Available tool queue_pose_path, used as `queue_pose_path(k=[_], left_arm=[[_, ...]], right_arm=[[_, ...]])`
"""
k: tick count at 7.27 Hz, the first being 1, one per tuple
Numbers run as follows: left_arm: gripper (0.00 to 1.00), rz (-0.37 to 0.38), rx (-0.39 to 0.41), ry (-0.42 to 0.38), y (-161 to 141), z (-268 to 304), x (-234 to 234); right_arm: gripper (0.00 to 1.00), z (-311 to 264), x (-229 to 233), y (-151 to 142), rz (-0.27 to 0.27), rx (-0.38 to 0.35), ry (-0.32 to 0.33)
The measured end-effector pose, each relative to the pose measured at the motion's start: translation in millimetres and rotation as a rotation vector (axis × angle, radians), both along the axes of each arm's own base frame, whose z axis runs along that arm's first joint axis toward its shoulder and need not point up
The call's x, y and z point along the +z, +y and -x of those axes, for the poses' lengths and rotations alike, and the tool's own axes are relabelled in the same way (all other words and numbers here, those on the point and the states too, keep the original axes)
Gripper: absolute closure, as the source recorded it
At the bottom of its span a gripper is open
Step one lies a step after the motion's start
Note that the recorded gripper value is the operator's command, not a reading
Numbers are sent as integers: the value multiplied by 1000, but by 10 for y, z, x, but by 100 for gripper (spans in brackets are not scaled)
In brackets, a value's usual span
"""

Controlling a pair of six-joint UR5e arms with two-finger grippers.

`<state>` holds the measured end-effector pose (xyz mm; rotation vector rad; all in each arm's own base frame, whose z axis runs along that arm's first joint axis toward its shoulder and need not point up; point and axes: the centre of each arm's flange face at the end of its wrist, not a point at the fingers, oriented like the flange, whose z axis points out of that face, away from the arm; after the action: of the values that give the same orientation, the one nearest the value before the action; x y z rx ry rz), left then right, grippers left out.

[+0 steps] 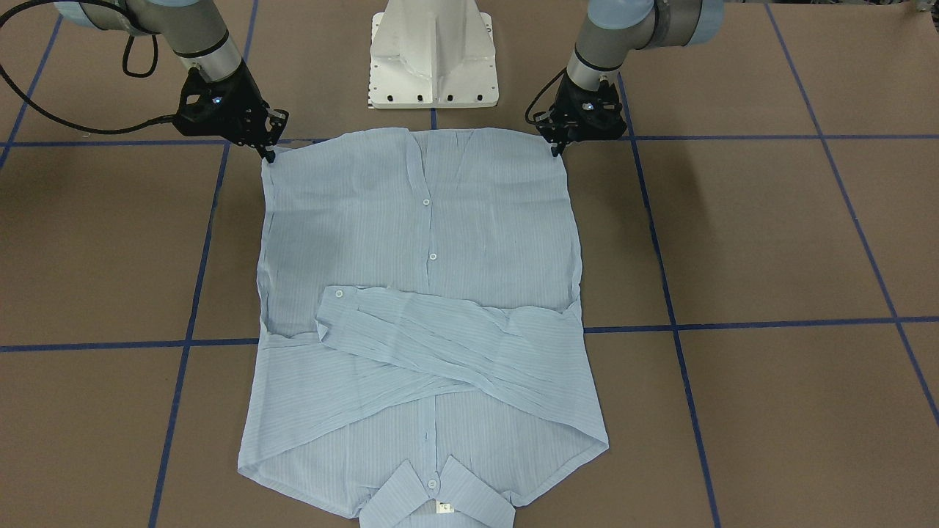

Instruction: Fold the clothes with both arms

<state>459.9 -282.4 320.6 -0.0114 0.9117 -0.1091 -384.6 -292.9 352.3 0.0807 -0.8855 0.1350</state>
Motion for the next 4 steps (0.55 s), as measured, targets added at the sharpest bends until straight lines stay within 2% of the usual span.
queue_pose_path(k=[4], left_arm=[[100,15,-7,12,-99,118,-23]], right_arm=[[100,-98,-34,-46,5,24,-8]])
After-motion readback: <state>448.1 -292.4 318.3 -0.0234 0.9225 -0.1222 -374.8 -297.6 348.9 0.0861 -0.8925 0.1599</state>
